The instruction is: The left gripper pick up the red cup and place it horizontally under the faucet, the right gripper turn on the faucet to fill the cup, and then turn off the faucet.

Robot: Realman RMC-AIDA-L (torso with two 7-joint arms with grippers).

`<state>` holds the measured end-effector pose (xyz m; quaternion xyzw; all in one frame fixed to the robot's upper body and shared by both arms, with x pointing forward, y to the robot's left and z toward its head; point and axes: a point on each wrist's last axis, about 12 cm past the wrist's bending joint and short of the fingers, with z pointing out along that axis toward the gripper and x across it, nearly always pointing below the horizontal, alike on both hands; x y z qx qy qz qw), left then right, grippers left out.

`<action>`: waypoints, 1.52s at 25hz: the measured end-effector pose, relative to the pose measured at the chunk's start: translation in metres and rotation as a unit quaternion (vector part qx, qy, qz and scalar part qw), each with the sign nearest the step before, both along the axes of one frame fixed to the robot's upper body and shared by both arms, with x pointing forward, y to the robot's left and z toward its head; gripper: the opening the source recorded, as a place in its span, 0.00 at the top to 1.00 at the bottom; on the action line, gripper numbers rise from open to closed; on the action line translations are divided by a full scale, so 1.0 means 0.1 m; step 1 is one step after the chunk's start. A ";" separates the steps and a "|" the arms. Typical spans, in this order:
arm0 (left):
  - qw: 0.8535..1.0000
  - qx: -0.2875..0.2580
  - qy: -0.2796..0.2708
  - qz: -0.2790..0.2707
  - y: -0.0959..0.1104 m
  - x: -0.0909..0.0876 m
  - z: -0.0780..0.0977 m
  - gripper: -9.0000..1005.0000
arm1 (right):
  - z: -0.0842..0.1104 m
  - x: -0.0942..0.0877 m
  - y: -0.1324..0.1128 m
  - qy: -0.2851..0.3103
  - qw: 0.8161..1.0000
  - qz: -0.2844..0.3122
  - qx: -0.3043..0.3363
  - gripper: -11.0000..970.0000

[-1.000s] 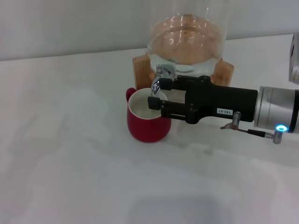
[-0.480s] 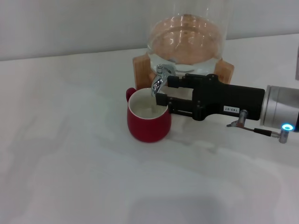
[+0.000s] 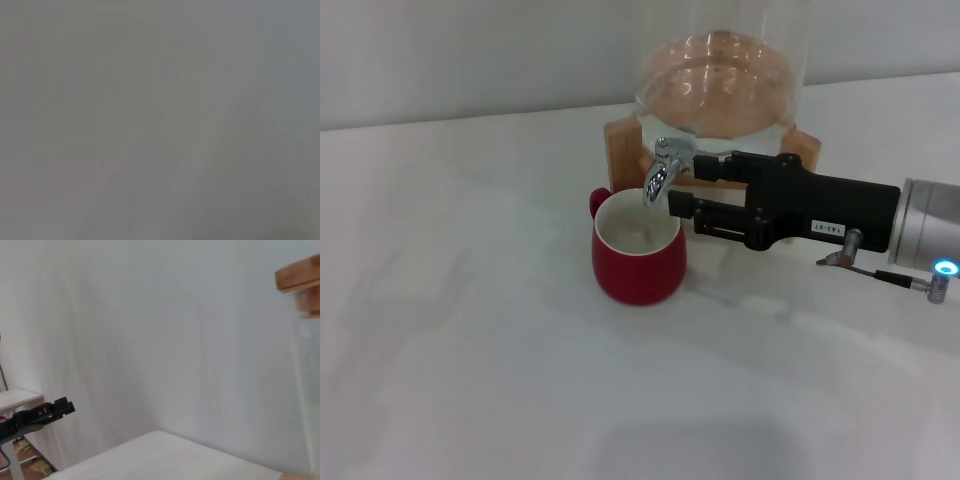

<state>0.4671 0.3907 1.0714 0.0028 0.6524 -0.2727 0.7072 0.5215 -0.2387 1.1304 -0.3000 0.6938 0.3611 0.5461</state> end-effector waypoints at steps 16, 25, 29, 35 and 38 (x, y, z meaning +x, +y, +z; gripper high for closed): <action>1.000 0.000 -0.001 0.000 0.00 0.00 0.00 0.28 | -0.01 0.01 -0.07 0.002 1.000 -0.011 0.002 0.34; 1.000 0.000 -0.002 0.002 0.01 0.00 0.01 0.28 | 0.04 -0.03 -0.05 -0.002 1.000 0.012 0.018 0.34; 1.000 0.000 -0.002 0.002 0.01 0.00 0.01 0.28 | 0.08 -0.04 -0.14 -0.006 0.999 0.016 0.029 0.34; 1.000 0.000 -0.003 0.004 0.02 0.00 0.01 0.28 | 0.09 -0.07 -0.42 0.000 0.999 -0.018 0.043 0.34; 1.000 0.000 -0.003 0.004 0.03 0.00 0.02 0.28 | 0.09 -0.10 -0.58 -0.002 0.998 -0.045 0.046 0.34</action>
